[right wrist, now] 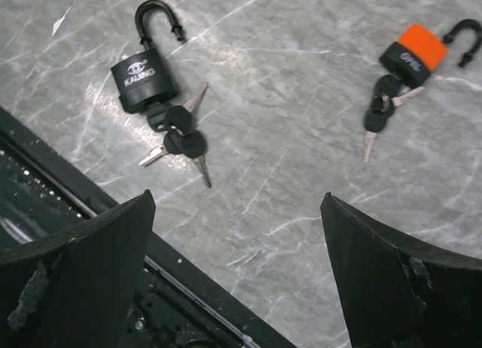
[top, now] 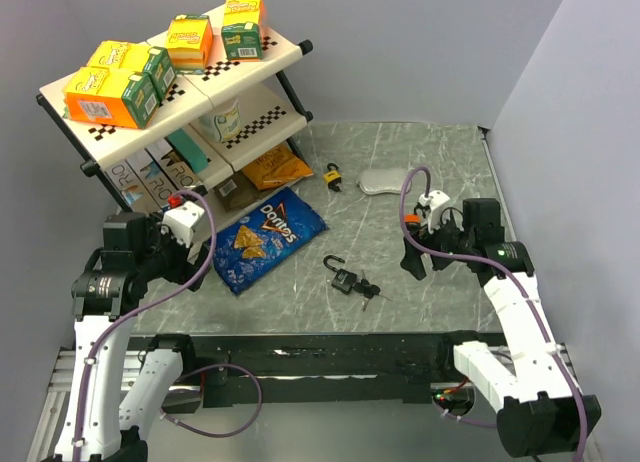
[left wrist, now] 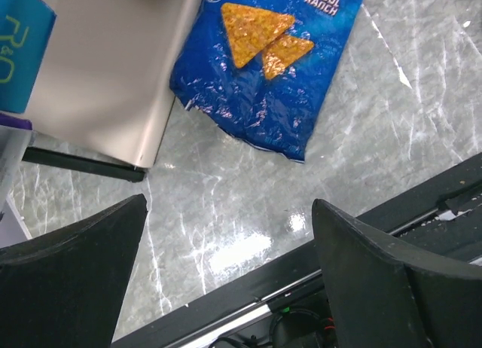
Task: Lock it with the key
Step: Pick up the lock from the center of the board.
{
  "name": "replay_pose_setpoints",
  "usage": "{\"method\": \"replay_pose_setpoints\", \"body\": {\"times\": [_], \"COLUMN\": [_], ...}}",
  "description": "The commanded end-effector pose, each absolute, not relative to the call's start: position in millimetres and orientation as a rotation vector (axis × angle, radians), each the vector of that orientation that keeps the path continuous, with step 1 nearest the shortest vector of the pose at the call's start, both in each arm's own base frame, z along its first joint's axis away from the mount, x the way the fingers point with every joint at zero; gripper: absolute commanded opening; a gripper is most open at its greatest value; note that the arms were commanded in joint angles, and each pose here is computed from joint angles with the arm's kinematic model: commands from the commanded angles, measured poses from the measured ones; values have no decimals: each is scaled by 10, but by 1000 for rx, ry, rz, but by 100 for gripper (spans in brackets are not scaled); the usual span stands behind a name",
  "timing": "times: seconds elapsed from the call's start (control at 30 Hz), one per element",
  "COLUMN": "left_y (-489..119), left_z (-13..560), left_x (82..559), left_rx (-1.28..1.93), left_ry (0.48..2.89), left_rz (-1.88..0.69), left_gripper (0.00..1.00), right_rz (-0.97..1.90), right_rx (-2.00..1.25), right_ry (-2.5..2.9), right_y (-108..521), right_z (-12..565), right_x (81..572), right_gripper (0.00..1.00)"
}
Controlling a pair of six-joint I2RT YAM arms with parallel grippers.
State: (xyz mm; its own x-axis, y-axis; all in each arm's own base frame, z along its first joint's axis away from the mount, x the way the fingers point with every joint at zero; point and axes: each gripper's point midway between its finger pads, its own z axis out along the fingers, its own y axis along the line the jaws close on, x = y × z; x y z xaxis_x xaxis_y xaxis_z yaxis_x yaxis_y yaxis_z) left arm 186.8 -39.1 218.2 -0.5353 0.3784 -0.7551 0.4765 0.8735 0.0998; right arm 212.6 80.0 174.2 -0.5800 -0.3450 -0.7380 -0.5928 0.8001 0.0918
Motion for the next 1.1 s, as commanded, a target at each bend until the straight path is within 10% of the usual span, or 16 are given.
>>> {"method": "replay_pose_setpoints", "body": {"times": [0.0, 1.07], "left_y": [-525, -933], "left_z": [2331, 2197], "left_x": [1929, 1769], "left_rx": [690, 1076], "left_ry": [2116, 1875], "left_rz": [-213, -409], "left_gripper": [96, 96], "right_rz": [495, 396], "right_rx": [-784, -1410], "right_ry": [2235, 2355], "right_y": [950, 2423], "right_z": [1736, 444], "right_x": [2126, 2133], "right_gripper": [100, 96]}}
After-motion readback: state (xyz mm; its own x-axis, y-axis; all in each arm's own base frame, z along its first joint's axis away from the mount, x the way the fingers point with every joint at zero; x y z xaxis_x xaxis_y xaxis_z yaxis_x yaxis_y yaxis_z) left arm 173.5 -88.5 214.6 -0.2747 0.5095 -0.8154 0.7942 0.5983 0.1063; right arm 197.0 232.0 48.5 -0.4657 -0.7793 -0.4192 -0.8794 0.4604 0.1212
